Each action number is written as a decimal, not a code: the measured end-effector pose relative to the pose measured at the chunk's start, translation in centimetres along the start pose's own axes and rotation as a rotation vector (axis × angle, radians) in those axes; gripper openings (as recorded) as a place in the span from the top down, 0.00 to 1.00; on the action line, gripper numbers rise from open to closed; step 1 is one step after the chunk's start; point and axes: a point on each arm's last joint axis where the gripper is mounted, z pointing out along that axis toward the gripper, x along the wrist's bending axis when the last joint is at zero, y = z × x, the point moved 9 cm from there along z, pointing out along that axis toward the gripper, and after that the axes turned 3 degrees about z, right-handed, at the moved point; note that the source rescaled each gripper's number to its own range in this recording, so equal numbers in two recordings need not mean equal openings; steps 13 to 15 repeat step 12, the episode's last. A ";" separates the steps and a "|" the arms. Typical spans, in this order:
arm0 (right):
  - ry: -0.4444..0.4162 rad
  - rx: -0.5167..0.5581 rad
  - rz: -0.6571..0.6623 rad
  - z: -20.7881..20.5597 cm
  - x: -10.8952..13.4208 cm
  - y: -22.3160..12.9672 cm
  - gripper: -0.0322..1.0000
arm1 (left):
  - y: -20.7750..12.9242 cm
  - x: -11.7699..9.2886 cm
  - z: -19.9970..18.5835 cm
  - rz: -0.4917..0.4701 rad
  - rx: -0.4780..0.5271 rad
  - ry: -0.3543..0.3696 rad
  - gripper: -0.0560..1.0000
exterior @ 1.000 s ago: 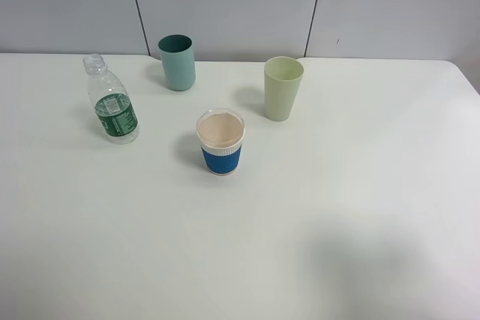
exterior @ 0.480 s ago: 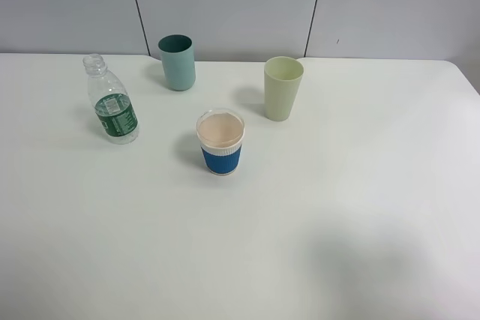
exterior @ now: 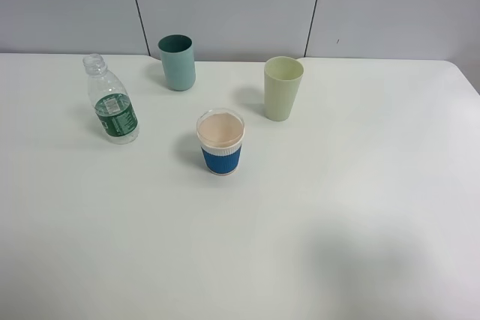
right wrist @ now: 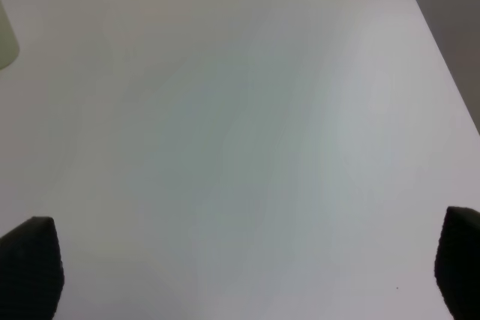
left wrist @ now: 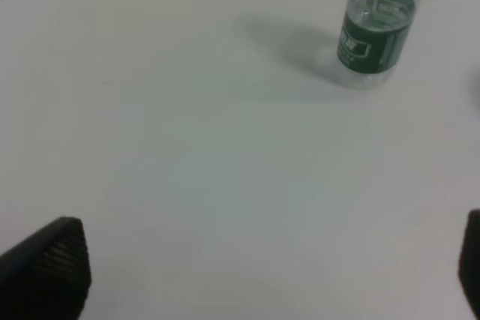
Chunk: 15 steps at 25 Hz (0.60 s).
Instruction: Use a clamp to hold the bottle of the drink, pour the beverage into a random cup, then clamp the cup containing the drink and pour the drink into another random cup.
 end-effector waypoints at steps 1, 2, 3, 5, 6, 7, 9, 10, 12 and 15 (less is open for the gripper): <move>0.000 0.000 0.000 0.0 0.0 0.0 0.01 | 0.0 0.0 0.0 0.000 0.000 0.000 0.00; 0.000 0.000 0.000 0.0 0.0 0.0 0.01 | 0.0 0.0 0.0 0.000 0.000 0.000 0.00; 0.000 0.000 0.000 0.0 0.0 0.0 0.01 | 0.0 0.0 0.0 0.000 0.000 0.000 0.00; 0.000 0.000 0.000 0.0 0.0 0.0 0.01 | 0.0 0.0 0.0 0.000 0.000 0.000 0.00; 0.000 0.000 0.000 0.0 0.0 0.0 0.01 | 0.0 0.0 0.0 0.000 0.000 0.000 0.00; 0.000 0.000 0.000 0.0 0.0 0.0 0.01 | 0.0 0.0 0.0 0.000 0.000 0.000 0.00; 0.000 0.000 0.000 0.0 0.0 0.0 0.01 | 0.0 0.0 0.0 0.000 -0.001 0.000 0.00; 0.000 0.000 0.000 0.0 0.0 0.0 0.01 | 0.0 0.0 0.0 0.000 0.000 0.000 0.00; 0.000 0.000 0.000 0.0 0.0 0.0 0.01 | 0.0 0.0 0.0 0.000 0.000 0.000 0.00; 0.000 0.000 0.000 0.0 0.0 0.0 0.01 | 0.0 0.0 0.0 0.000 0.000 0.000 0.00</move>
